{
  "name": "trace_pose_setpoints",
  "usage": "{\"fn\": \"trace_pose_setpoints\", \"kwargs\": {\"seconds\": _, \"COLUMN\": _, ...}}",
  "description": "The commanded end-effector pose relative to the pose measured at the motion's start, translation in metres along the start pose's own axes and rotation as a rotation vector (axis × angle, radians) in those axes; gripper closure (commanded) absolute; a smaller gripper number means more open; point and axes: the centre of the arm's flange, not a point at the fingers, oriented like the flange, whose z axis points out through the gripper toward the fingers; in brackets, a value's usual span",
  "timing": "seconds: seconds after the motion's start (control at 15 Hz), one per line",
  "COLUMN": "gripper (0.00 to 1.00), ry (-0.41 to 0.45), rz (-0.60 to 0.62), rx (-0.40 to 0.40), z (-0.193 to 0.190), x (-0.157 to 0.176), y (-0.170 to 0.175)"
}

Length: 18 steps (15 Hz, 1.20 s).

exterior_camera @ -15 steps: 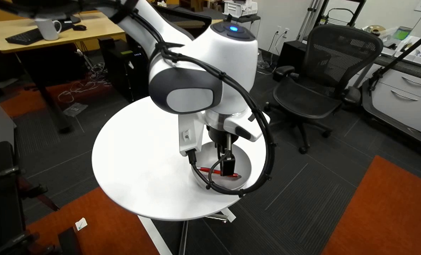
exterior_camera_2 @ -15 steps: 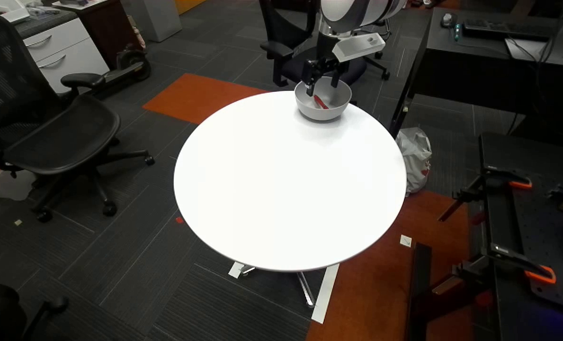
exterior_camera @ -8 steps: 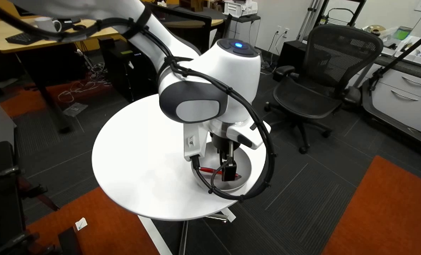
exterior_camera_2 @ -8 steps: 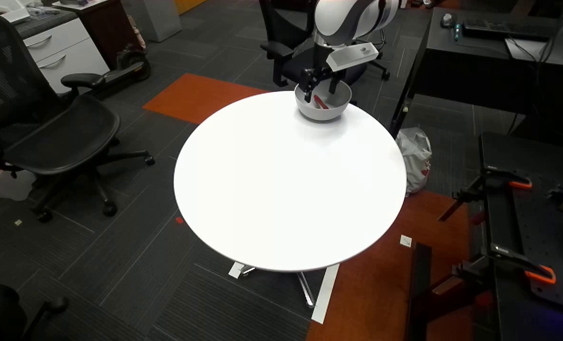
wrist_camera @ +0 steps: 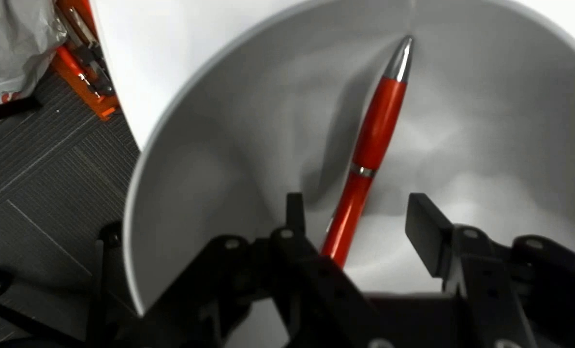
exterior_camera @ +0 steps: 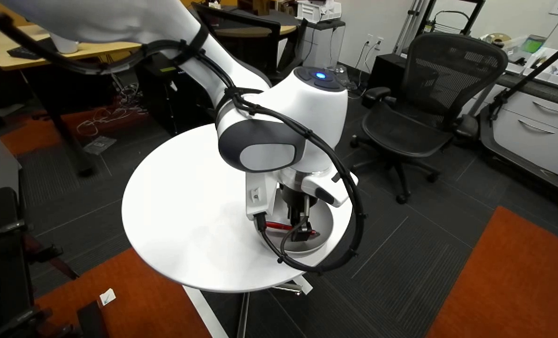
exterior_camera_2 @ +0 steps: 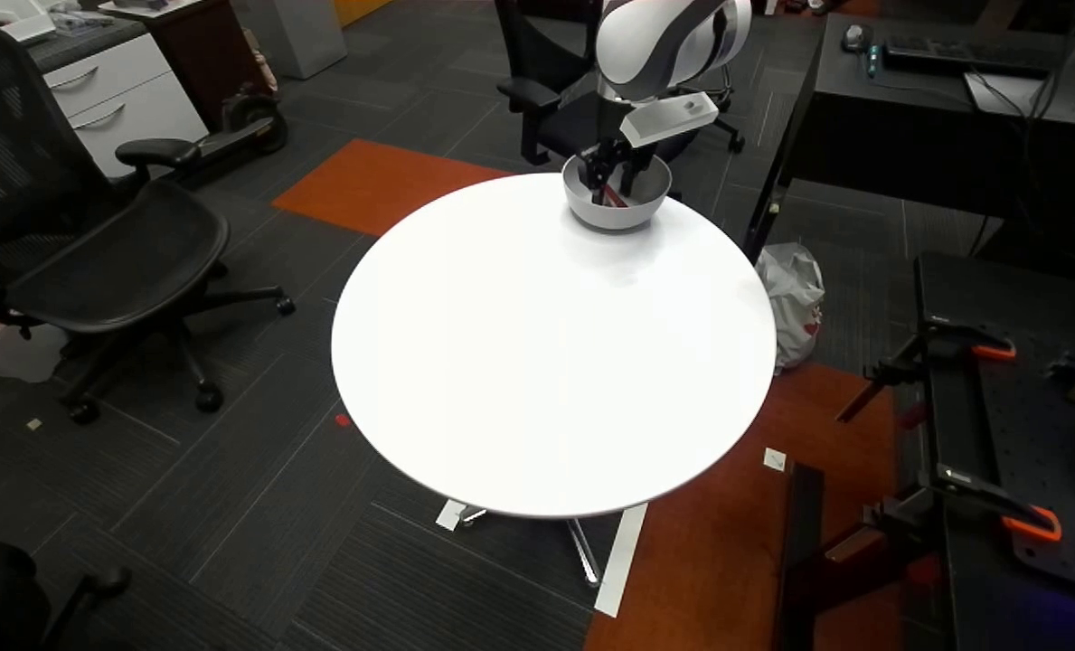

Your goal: Remove the pen from the bowl and place it on the table

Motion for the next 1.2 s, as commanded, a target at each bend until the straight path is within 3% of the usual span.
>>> {"fn": "trace_pose_setpoints", "kwargs": {"seconds": 0.0, "gripper": 0.73, "ry": -0.015, "rz": 0.031, "rx": -0.015, "z": -0.002, "x": 0.009, "y": -0.001}}
{"fn": "trace_pose_setpoints", "kwargs": {"seconds": 0.27, "gripper": 1.0, "ry": -0.013, "rz": 0.03, "rx": -0.014, "z": -0.003, "x": 0.01, "y": 0.001}}
{"fn": "trace_pose_setpoints", "kwargs": {"seconds": 0.6, "gripper": 0.96, "ry": 0.033, "rz": 0.022, "rx": 0.0, "z": -0.031, "x": 0.003, "y": 0.001}}
{"fn": "trace_pose_setpoints", "kwargs": {"seconds": 0.93, "gripper": 0.96, "ry": 0.15, "rz": -0.024, "rx": 0.027, "z": -0.104, "x": -0.013, "y": -0.012}}
{"fn": "trace_pose_setpoints", "kwargs": {"seconds": 1.13, "gripper": 0.96, "ry": 0.229, "rz": -0.112, "rx": 0.02, "z": -0.146, "x": -0.029, "y": -0.035}}
